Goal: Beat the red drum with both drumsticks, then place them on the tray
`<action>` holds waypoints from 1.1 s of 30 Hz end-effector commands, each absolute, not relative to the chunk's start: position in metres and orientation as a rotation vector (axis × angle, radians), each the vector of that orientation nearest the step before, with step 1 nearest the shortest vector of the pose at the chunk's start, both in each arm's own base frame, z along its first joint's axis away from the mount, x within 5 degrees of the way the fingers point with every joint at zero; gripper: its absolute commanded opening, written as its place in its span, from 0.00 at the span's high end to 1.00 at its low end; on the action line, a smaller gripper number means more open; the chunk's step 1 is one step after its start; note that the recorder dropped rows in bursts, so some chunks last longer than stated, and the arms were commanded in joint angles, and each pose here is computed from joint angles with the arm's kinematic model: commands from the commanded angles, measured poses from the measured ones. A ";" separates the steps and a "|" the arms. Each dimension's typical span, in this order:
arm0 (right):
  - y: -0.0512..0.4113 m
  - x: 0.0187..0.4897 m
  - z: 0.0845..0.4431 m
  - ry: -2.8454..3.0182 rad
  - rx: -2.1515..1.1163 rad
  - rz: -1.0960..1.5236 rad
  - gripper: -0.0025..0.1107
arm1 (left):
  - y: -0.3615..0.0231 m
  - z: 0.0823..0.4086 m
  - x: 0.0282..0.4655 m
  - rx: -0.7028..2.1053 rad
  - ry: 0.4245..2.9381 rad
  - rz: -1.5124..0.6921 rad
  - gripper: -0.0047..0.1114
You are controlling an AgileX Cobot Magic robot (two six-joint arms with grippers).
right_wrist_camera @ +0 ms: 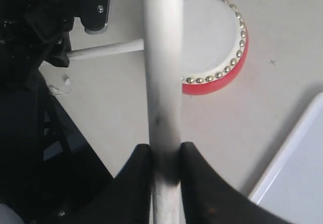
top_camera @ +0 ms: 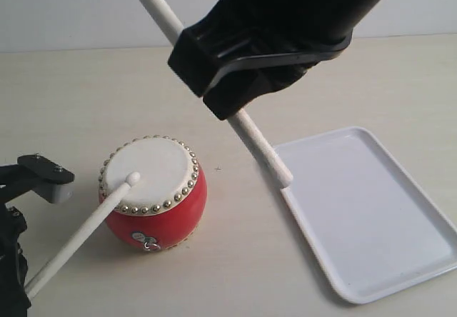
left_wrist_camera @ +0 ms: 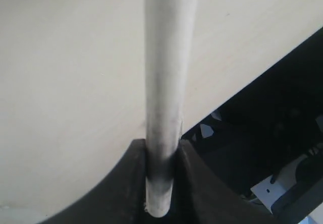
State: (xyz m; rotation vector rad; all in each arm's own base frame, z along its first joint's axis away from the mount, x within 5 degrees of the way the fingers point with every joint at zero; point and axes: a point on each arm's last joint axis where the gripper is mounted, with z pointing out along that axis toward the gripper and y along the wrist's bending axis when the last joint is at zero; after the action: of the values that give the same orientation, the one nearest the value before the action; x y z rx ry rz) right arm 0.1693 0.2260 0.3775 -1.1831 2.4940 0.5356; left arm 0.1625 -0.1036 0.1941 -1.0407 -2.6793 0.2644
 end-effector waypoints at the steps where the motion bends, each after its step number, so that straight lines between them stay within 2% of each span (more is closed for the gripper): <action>1: 0.226 0.175 0.370 2.511 -1.177 0.458 0.98 | -0.101 0.217 0.162 -1.045 -2.778 0.230 0.96; 6: 0.237 0.186 0.309 2.708 -1.232 0.324 0.98 | -0.078 0.258 0.143 -1.057 -3.039 0.124 0.96; 9: 0.245 0.190 0.255 2.891 -1.281 0.252 0.98 | -0.062 0.281 0.126 -1.069 -3.198 0.103 0.96; 10: 0.250 0.192 0.225 2.982 -1.325 0.214 0.98 | -0.054 0.291 0.117 -1.083 -3.274 0.089 0.96; 13: 0.257 0.196 0.197 3.066 -1.362 0.192 0.98 | -0.050 0.298 0.108 -1.102 -3.324 0.096 0.96; 15: 0.260 0.197 0.209 3.027 -1.348 0.231 0.98 | -0.052 0.291 0.111 -1.097 -3.286 0.087 0.96; 18: 0.254 0.194 0.260 2.864 -1.309 0.323 0.98 | -0.065 0.272 0.121 -1.124 -3.145 0.100 0.96; 21: 0.238 0.181 0.337 2.626 -1.218 0.450 0.98 | -0.092 0.235 0.142 -1.157 -2.875 0.056 0.96; 24: 0.223 0.168 0.373 2.513 -1.169 0.511 0.98 | -0.108 0.191 0.157 -1.102 -2.635 0.011 0.96; 26: 0.218 0.164 0.380 2.490 -1.158 0.523 0.98 | -0.117 0.169 0.167 -1.059 -2.533 -0.006 0.96; 28: 0.218 0.164 0.380 2.490 -1.158 0.523 0.98 | -0.121 0.168 0.172 -1.050 -2.538 0.005 0.96; 30: 0.221 0.168 0.371 2.517 -1.169 0.491 0.98 | -0.121 0.184 0.172 -1.081 -2.606 0.027 0.96; 32: 0.228 0.176 0.345 2.598 -1.197 0.418 0.98 | -0.113 0.215 0.163 -1.120 -2.754 0.042 0.96; 33: 0.235 0.182 0.320 2.681 -1.224 0.373 0.98 | -0.107 0.233 0.155 -1.151 -2.844 0.056 0.96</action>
State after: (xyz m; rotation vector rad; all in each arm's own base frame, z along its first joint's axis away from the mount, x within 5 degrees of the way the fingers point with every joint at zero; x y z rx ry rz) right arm 0.1742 0.2269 0.3513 -1.1915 2.5839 0.4483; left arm 0.1644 -0.1136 0.2078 -1.1201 -2.7232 0.0432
